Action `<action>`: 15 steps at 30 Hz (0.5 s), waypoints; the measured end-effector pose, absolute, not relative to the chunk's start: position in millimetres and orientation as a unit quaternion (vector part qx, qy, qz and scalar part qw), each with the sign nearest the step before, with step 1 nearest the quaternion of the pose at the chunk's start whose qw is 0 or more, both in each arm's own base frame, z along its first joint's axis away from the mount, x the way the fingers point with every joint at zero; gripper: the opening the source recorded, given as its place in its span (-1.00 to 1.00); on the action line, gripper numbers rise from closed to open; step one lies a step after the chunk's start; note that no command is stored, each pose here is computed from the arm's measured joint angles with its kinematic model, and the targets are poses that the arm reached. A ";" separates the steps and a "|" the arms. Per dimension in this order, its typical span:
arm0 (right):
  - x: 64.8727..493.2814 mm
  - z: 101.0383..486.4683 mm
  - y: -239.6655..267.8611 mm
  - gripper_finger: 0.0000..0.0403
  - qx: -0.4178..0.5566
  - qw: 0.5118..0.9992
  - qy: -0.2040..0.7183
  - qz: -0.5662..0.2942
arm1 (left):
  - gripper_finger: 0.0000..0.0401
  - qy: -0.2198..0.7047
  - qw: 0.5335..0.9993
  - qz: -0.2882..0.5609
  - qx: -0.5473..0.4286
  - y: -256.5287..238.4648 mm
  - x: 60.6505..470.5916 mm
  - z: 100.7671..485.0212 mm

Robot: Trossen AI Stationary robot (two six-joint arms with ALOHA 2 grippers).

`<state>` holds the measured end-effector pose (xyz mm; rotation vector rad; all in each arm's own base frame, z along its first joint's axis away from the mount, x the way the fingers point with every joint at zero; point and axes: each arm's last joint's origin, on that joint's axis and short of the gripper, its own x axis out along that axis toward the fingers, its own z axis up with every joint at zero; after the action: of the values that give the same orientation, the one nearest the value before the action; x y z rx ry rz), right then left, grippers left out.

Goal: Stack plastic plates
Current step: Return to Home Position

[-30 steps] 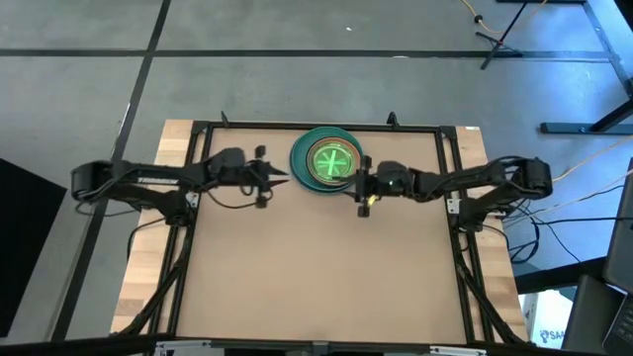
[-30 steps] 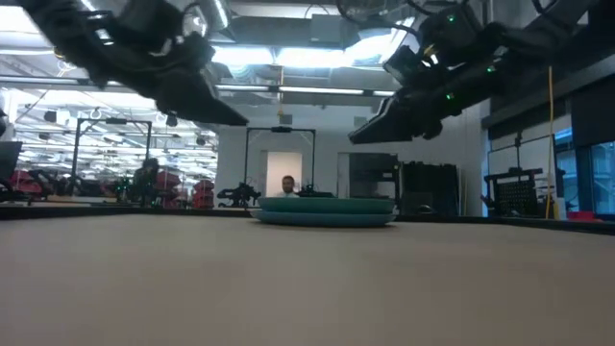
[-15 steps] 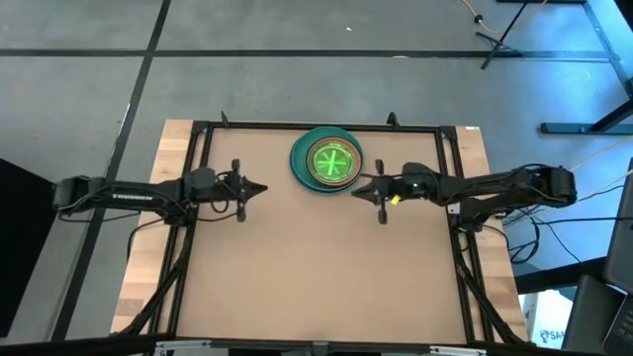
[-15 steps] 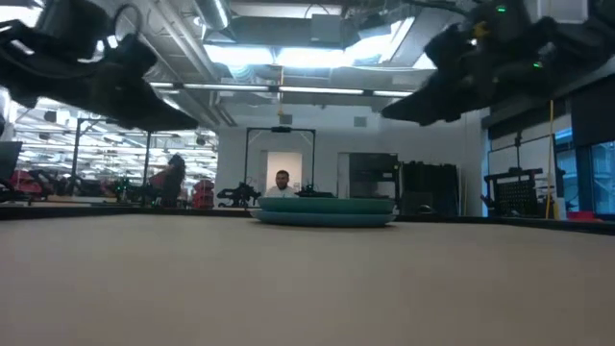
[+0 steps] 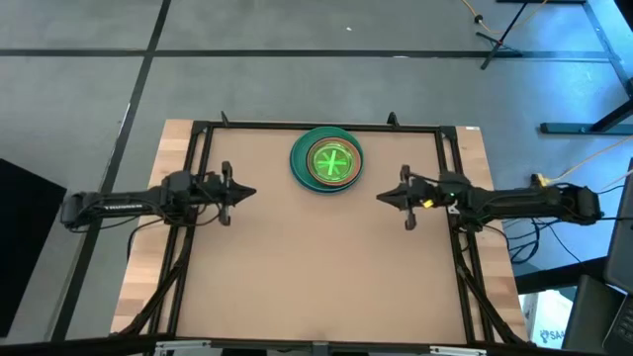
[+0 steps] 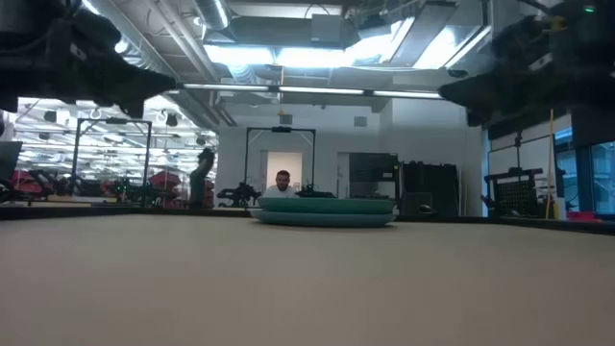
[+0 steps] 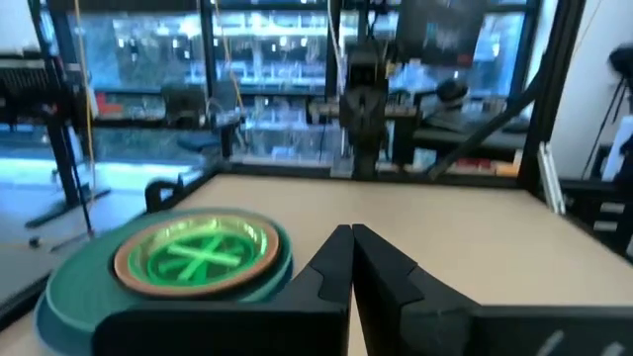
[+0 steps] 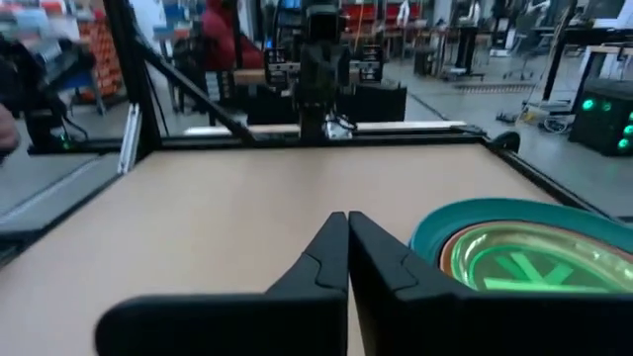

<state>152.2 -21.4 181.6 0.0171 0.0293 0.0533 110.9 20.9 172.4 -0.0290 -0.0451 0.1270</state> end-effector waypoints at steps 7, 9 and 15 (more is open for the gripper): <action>128.9 168.9 -18.2 -0.99 0.049 0.999 -0.011 0.007 | -0.98 -0.051 0.996 0.063 -0.021 19.4 103.3 176.9; 126.0 167.8 -17.4 -1.00 0.059 0.998 -0.002 0.012 | -0.98 -0.048 0.997 0.063 -0.023 19.1 101.9 176.1; 119.1 169.2 -16.0 -0.99 0.069 0.998 -0.005 0.014 | -0.98 -0.041 0.997 0.063 -0.008 17.6 95.2 173.1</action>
<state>119.1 -16.0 169.2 0.1376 -0.0096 0.0275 95.2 17.6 173.1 -0.0158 -0.0814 0.1271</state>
